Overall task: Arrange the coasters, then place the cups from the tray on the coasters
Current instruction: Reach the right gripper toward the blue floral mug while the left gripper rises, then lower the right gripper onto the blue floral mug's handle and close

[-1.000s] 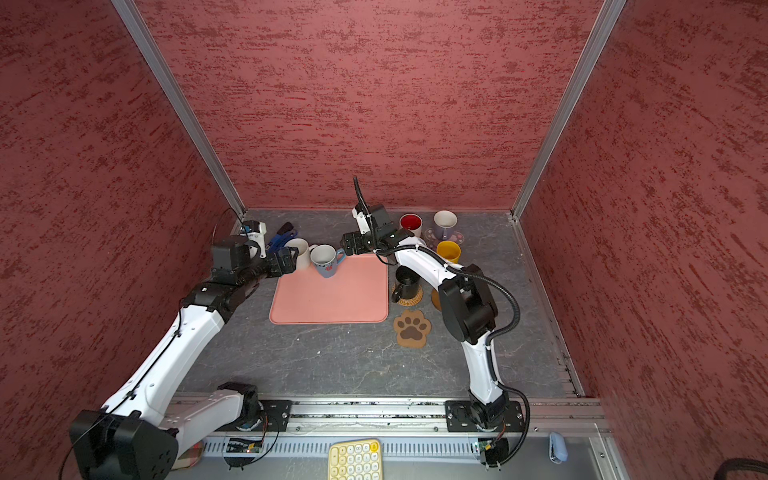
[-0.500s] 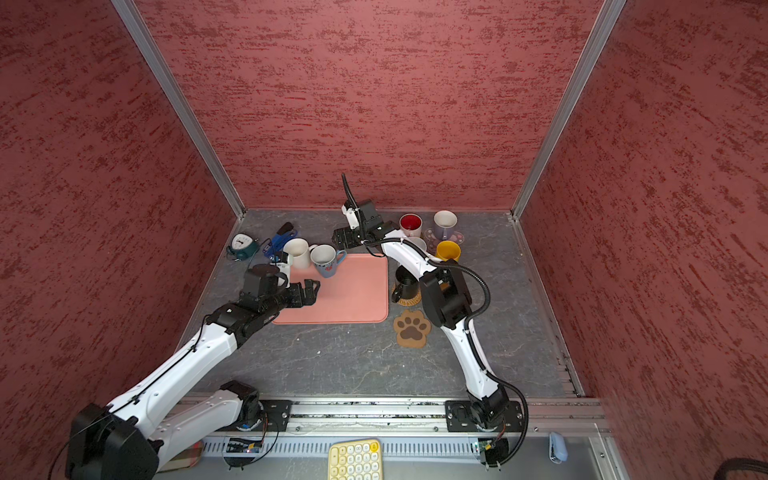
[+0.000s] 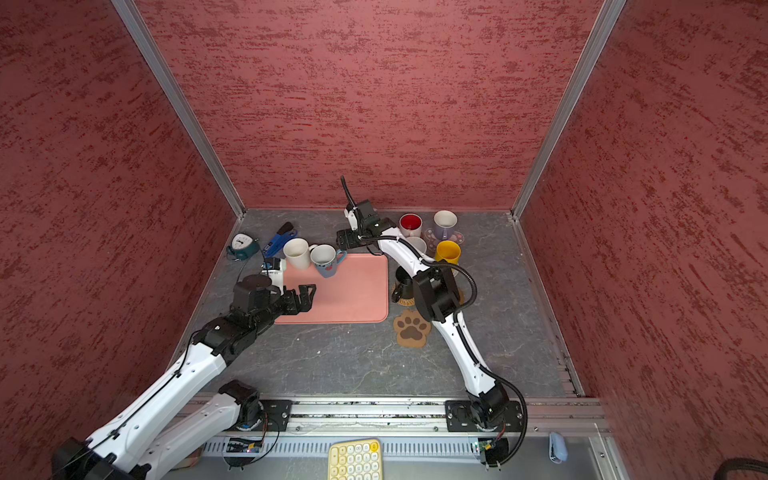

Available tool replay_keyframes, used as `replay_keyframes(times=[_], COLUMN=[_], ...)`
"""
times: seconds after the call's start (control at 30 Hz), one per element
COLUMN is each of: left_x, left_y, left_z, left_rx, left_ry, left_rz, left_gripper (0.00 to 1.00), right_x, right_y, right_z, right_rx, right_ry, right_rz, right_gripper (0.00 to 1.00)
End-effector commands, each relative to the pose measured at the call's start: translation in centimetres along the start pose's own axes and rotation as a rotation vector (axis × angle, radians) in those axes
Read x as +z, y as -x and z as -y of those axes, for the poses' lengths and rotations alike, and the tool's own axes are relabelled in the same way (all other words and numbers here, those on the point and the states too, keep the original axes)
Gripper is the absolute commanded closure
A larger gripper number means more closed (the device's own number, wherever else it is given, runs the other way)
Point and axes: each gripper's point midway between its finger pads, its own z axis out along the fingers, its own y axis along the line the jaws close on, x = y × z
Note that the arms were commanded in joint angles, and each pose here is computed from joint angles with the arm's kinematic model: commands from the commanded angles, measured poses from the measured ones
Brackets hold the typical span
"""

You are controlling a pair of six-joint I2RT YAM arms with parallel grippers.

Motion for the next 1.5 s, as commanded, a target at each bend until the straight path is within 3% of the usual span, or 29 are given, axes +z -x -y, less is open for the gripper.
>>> replay_keyframes(times=[0.0,0.6,0.83,0.97,1.1,1.23,1.47], left_x=[-0.8,-1.0,-1.2,-1.6,-1.4,-1.1,-2.6], left_y=[0.1,0.7,3.4,5.8,6.4,5.9,5.7], left_z=[0.2,-0.1,-1.3,-2.7,-4.2,-4.8,-5.1], left_rx=[-0.008,-0.007,-0.107,-0.267,-0.391,-0.392,-0.368], left_ry=[-0.008,0.004,0.008,-0.005,-0.004,0.016,0.025], left_rz=[0.002,0.023,0.070,0.114,0.057,0.003,0.071], left_gripper=[0.00,0.00,0.00,0.00,0.00,0.00,0.00], right_x=[-0.3,-3.2,-7.0,-9.4,-10.4,-10.2,-8.9], right_y=[-0.5,-2.9,-1.6,-1.5,-3.2,-5.0,-6.4], right_z=[0.6,-0.7,-0.6,-2.1,-4.1,-5.8,-7.6], right_rx=[-0.035,-0.066,-0.077,-0.123,-0.194,-0.232,-0.253], right_ry=[-0.036,-0.075,-0.143,-0.114,-0.090,-0.067,-0.022], right_rz=[-0.026,-0.045,0.005,0.007,-0.035,-0.076,-0.105], right_gripper=[0.10,0.11,0.12,0.17,0.21,0.22,0.21])
